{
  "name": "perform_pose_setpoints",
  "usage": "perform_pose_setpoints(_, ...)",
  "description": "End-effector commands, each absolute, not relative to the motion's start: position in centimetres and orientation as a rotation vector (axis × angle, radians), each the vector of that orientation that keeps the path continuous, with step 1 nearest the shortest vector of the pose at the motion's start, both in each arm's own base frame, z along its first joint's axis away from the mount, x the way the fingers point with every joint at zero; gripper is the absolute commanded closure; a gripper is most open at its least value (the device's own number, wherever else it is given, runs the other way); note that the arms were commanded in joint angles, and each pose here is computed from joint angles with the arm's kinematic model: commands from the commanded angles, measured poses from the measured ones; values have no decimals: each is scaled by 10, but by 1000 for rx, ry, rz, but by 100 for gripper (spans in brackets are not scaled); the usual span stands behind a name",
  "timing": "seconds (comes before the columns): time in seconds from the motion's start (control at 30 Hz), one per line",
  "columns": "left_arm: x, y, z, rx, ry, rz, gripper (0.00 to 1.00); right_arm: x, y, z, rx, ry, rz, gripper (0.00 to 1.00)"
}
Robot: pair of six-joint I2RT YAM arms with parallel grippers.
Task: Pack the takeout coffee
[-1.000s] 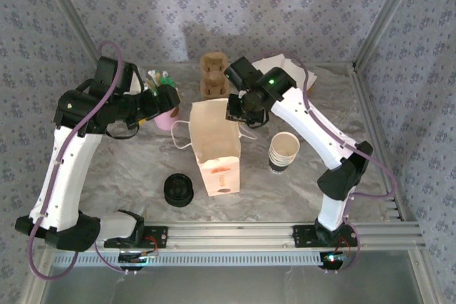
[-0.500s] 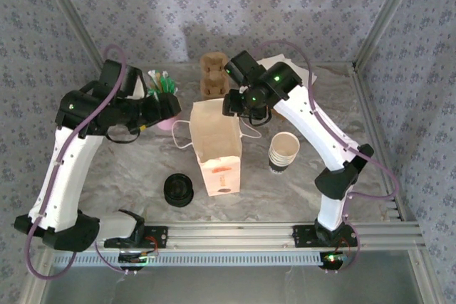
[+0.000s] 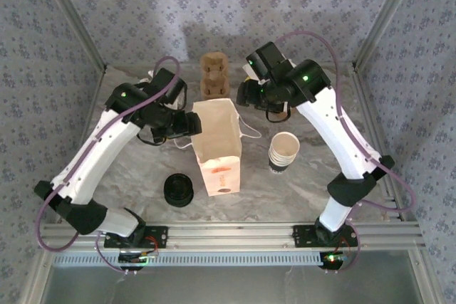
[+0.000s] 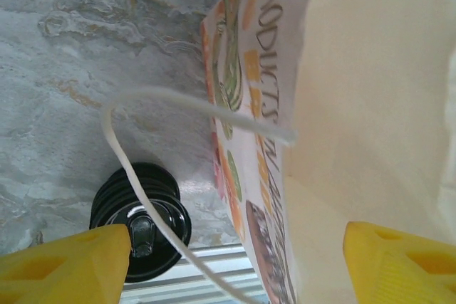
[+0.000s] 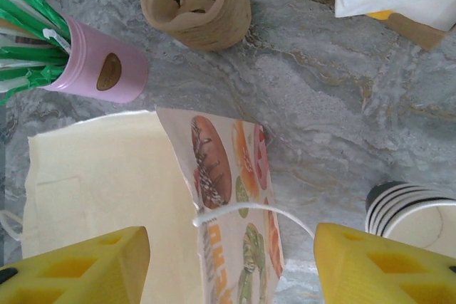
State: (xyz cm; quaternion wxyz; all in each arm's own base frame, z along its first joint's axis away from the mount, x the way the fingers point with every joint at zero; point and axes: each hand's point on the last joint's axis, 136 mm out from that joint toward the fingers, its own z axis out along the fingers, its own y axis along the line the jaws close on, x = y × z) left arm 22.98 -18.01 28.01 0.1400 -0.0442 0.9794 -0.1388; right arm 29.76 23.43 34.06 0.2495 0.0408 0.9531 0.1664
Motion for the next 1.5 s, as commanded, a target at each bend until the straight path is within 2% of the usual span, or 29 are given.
perform_pose_setpoints(0.0,241,-186,282,-186,2789,-418,23,293,230,338,96,2590,445,36)
perform_pose_setpoints(0.13,254,-195,272,-242,2787,-431,30,289,229,333,100,2594,462,36)
perform_pose_setpoints(0.37,266,-195,268,-291,2762,-390,55,286,225,332,106,2589,472,35)
perform_pose_setpoints(0.53,275,-187,275,-270,2730,-305,78,285,219,332,120,2585,473,35)
perform_pose_setpoints(0.73,291,-172,286,-249,2680,-206,96,285,215,334,130,2578,481,35)
perform_pose_setpoints(1.47,364,-150,276,-368,2587,-334,97,276,202,339,143,2590,454,34)
